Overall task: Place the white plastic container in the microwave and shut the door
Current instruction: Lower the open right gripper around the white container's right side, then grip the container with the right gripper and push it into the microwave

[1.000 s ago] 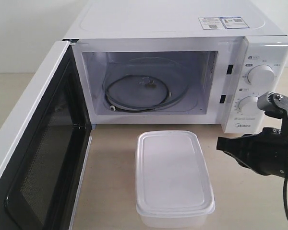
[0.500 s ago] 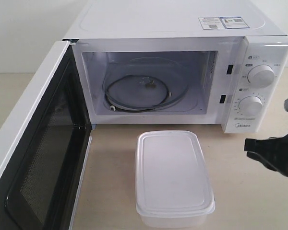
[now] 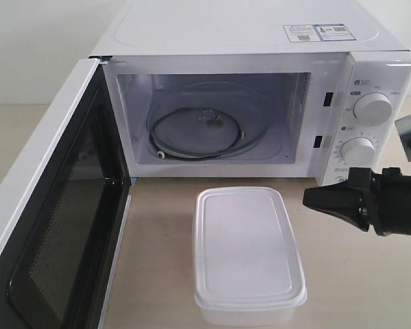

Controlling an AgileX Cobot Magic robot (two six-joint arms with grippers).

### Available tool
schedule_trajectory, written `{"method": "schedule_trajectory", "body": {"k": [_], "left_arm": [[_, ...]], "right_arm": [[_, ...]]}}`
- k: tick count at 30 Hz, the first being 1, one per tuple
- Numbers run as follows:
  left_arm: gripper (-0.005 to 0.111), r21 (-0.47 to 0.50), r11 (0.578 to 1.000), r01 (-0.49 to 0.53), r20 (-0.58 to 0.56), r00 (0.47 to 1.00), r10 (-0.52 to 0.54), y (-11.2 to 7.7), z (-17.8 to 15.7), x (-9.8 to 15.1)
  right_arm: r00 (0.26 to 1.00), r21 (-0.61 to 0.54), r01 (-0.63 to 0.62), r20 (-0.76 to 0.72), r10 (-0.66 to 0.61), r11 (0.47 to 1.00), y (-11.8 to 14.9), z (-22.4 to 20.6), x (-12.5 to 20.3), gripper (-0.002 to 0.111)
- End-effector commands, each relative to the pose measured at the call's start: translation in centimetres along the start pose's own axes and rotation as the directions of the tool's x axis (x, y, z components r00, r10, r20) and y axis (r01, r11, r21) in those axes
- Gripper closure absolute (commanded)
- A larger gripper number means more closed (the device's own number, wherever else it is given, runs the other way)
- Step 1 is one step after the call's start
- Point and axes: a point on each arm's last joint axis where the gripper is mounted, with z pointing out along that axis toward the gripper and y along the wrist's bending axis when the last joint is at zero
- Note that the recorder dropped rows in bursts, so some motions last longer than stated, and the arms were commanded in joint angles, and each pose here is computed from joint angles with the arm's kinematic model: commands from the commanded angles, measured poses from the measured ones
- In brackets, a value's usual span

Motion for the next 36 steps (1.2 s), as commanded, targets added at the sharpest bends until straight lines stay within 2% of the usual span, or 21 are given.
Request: {"method": "schedule_trajectory", "body": {"k": [1, 8, 11, 15, 17, 29, 36], "left_arm": [[0.102, -0.001, 1.000, 0.006, 0.000, 1.000, -0.006, 0.0, 0.0, 0.1], [0.102, -0.001, 1.000, 0.006, 0.000, 1.000, -0.006, 0.0, 0.0, 0.1], [0.102, -0.001, 1.000, 0.006, 0.000, 1.000, -0.006, 0.0, 0.0, 0.1], [0.102, -0.001, 1.000, 0.006, 0.000, 1.000, -0.006, 0.0, 0.0, 0.1], [0.102, -0.001, 1.000, 0.006, 0.000, 1.000, -0.006, 0.0, 0.0, 0.1], [0.102, -0.001, 1.000, 0.006, 0.000, 1.000, -0.006, 0.0, 0.0, 0.1], [0.102, -0.001, 1.000, 0.006, 0.000, 1.000, -0.006, 0.0, 0.0, 0.1]], "right_arm": [[0.979, 0.007, -0.014, -0.202, 0.015, 1.000, 0.0, -0.5, -1.3, 0.109], [0.959, 0.011, 0.015, -0.284, -0.011, 1.000, 0.8, 0.4, -1.7, 0.107], [0.957, 0.060, 0.043, -0.289, -0.024, 0.997, 0.7, 0.9, -1.6, 0.095], [0.960, 0.159, 0.054, -0.279, -0.007, 0.986, 0.2, 1.4, -1.5, 0.064], [0.958, 0.168, 0.067, -0.286, -0.016, 0.984, 0.3, 1.7, -1.3, 0.055], [0.940, 0.193, 0.119, -0.338, -0.048, 0.974, 0.8, 3.3, -0.2, 0.059], [0.925, 0.213, 0.039, -0.378, 0.045, 0.976, -0.8, 4.8, 1.1, 0.060]]}}
